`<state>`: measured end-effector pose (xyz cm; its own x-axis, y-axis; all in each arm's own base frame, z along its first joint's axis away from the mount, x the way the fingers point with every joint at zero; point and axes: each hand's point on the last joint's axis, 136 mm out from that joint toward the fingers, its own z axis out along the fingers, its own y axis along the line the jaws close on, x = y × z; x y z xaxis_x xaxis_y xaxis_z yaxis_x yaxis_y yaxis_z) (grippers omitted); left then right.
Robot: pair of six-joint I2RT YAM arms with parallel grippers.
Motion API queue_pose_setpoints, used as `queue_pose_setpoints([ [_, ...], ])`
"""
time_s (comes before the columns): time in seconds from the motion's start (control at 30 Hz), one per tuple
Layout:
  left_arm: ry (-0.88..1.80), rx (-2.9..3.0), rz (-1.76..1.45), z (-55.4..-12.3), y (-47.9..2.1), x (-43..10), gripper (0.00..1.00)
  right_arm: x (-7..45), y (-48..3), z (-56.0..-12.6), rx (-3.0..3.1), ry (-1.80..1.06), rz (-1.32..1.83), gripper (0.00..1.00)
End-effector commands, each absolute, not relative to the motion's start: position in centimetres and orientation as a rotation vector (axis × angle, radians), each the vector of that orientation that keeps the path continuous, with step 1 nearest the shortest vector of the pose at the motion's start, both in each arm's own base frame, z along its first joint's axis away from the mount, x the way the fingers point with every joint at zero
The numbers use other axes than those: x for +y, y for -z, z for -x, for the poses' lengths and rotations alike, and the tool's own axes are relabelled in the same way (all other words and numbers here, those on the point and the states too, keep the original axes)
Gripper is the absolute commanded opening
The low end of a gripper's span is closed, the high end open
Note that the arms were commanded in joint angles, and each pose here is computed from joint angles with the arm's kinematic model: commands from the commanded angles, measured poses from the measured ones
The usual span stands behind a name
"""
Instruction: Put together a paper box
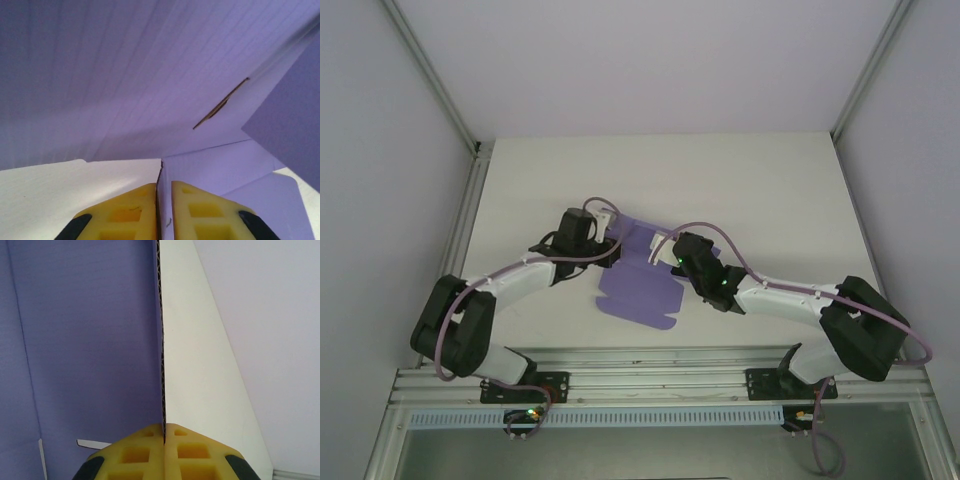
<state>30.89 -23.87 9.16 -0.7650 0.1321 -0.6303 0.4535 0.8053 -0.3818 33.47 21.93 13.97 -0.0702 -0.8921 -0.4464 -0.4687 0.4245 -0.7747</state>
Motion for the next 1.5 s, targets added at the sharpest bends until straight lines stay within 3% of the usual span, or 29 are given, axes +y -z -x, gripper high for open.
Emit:
queue_pose_setpoints([
  [0.0,0.694,2.386,-0.496,-30.9,-9.0,-24.7,0.13,22.5,-14.7,-33.2,1.704,0.498,1.179,0.0],
  [0.07,0.7,2.373,-0.521,-30.7,-9.2,-25.5,0.12,22.4,-15.5,-33.1,1.695,0.488,1.161,0.0],
  [0.27,0.718,2.358,-0.592,-29.7,-9.5,-28.1,0.27,22.3,-15.3,-33.0,1.703,0.488,1.161,0.0],
  [0.73,0.898,2.388,-0.621,-29.0,-7.7,-31.6,0.34,22.5,-14.7,-32.9,1.716,0.48,1.166,0.0],
  [0.87,0.928,2.386,-0.638,-28.7,-7.4,-31.9,0.48,22.4,-13.7,-33.0,1.727,0.501,1.185,0.0],
  [1.07,1.04,2.396,-0.684,-27.5,-7.3,-32.9,0.59,22.2,-13.6,-33.1,1.729,0.526,1.191,0.0],
  [1.47,0.913,2.362,-0.627,-26.1,-9.9,-28.5,0.75,21.3,-13.5,-33.2,1.734,0.565,1.178,0.0],
])
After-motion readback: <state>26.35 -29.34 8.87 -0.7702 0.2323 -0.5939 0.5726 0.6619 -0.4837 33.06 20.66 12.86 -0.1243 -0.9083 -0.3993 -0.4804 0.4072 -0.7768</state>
